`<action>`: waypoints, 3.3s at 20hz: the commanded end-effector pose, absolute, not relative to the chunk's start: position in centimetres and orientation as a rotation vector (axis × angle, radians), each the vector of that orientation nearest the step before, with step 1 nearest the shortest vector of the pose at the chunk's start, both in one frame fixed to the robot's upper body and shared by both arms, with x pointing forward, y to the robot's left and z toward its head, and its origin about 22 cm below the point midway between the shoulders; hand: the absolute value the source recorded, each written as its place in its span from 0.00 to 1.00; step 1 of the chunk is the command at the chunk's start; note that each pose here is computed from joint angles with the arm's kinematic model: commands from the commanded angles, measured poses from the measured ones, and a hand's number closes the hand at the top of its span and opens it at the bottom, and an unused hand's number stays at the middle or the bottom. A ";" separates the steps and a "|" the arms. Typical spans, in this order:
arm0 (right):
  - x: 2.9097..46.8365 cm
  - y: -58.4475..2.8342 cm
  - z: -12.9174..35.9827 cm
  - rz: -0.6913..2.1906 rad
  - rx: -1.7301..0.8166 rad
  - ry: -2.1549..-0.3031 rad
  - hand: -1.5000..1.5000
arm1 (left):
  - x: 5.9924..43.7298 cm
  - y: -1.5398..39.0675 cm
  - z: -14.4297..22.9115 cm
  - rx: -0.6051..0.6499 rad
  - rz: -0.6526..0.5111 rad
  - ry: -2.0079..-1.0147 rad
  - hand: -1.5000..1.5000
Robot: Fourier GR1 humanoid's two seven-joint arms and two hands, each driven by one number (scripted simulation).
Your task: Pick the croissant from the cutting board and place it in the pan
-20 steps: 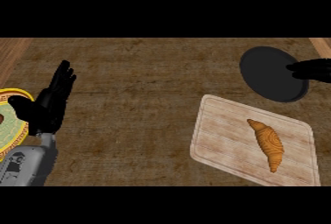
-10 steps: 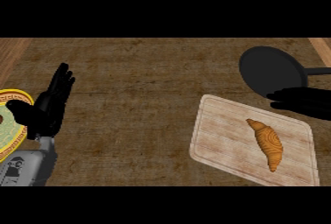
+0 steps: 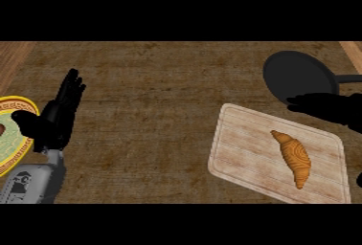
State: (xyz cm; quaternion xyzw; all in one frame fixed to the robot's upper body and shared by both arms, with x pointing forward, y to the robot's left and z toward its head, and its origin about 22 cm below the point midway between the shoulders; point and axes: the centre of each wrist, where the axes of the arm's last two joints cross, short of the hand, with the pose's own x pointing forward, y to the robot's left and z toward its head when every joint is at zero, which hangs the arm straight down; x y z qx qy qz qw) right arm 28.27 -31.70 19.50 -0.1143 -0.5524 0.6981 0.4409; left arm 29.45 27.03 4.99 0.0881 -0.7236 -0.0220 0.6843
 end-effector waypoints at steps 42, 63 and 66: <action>29.8 -30.4 8.8 2.084 -0.474 -0.947 0.00 | 29.9 28.0 3.8 0.203 -0.048 -1.622 0.50; 27.1 -25.5 3.9 2.059 -0.360 -1.059 1.00 | 28.1 27.2 3.5 0.198 -0.043 -1.594 0.50; 24.4 -21.7 1.8 1.843 -0.349 -1.112 1.00 | 28.3 28.3 4.8 0.241 -0.028 -1.618 0.50</action>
